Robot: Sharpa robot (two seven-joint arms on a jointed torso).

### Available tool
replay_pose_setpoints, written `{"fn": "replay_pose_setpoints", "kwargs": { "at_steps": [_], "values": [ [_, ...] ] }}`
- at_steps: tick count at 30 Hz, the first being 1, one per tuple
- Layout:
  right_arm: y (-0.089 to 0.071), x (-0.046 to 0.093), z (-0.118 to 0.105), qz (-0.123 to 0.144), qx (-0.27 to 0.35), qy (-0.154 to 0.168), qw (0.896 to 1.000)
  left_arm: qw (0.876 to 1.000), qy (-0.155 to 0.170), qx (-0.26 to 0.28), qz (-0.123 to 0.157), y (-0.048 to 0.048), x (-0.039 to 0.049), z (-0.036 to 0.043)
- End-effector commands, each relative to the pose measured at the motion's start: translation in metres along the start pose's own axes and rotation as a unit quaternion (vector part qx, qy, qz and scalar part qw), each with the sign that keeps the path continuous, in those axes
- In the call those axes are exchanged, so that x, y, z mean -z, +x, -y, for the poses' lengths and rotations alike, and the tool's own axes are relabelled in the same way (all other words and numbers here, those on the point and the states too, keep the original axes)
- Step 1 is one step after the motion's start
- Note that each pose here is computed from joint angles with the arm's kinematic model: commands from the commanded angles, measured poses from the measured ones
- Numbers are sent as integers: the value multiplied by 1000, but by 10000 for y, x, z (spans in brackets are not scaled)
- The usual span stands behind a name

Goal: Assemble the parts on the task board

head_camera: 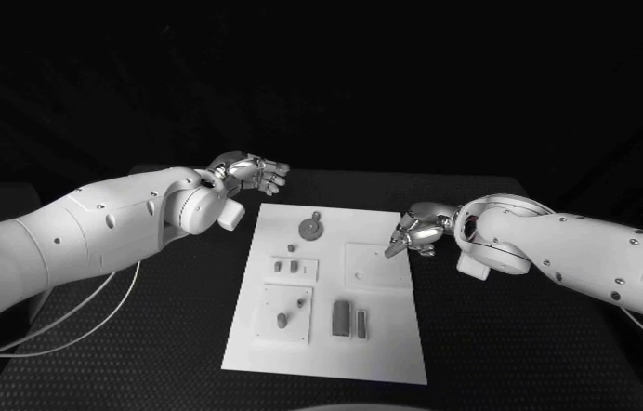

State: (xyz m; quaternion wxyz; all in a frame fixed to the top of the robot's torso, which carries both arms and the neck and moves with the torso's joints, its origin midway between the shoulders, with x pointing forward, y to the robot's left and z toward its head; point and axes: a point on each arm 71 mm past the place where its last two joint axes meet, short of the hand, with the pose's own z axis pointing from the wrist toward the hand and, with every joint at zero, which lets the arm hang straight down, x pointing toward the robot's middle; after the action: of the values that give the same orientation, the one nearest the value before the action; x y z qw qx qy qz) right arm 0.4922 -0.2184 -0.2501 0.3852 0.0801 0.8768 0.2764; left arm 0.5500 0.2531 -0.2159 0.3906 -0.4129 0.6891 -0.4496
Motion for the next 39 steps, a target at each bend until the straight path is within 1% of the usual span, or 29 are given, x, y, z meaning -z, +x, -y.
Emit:
{"fn": "replay_pose_setpoints", "kwargs": {
  "at_steps": [1, 3, 5, 6, 7, 8, 10, 11, 13, 17, 20, 22, 26, 29, 31, 32, 36, 39],
  "values": [
    [-264, -51, -40, 61, -85, -82, 991, 999, 25, 28, 22, -28, -50, 58],
    [-411, -106, 4, 89, -105, -89, 987, 999, 27, 30, 23, -44, -77, 62],
    [-542, -141, 36, 110, -134, -95, 980, 999, 31, 31, 17, -38, -108, 74],
    [-602, -157, 60, 121, -152, -98, 976, 999, 34, 31, 13, -36, -126, 83],
    [-692, -192, 96, 141, -180, -101, 968, 999, 37, 33, 15, -54, -149, 94],
    [-729, -227, 112, 149, -199, -103, 963, 998, 38, 35, 20, -82, -158, 93],
    [-771, -295, 122, 160, -225, -110, 955, 998, 38, 40, 25, -136, -176, 92],
    [-773, -302, 124, 161, -226, -110, 954, 998, 37, 39, 26, -141, -178, 91],
    [-822, -355, 117, 181, -250, -119, 944, 998, 39, 40, 30, -182, -189, 93],
    [-896, -402, 97, 203, -293, -132, 925, 998, 39, 47, 33, -213, -205, 103],
    [-859, -449, 118, 210, -325, -139, 911, 997, 40, 53, 33, -211, -232, 107],
    [-849, -456, 127, 214, -337, -142, 906, 997, 39, 59, 29, -217, -232, 100],
    [-841, -459, 157, 219, -348, -143, 900, 997, 43, 64, 25, -242, -227, 71],
    [-853, -453, 177, 222, -349, -141, 899, 996, 44, 66, 27, -271, -220, 54],
    [-862, -443, 196, 224, -349, -140, 899, 996, 44, 67, 27, -282, -222, 28],
    [-832, -463, 188, 212, -334, -126, 910, 997, 29, 52, 43, -294, -219, 23],
    [-809, -452, 165, 217, -338, -131, 906, 997, 34, 55, 46, -246, -206, 7],
    [-771, -432, 128, 225, -345, -139, 901, 996, 41, 61, 52, -171, -181, -18]
  ]
}}
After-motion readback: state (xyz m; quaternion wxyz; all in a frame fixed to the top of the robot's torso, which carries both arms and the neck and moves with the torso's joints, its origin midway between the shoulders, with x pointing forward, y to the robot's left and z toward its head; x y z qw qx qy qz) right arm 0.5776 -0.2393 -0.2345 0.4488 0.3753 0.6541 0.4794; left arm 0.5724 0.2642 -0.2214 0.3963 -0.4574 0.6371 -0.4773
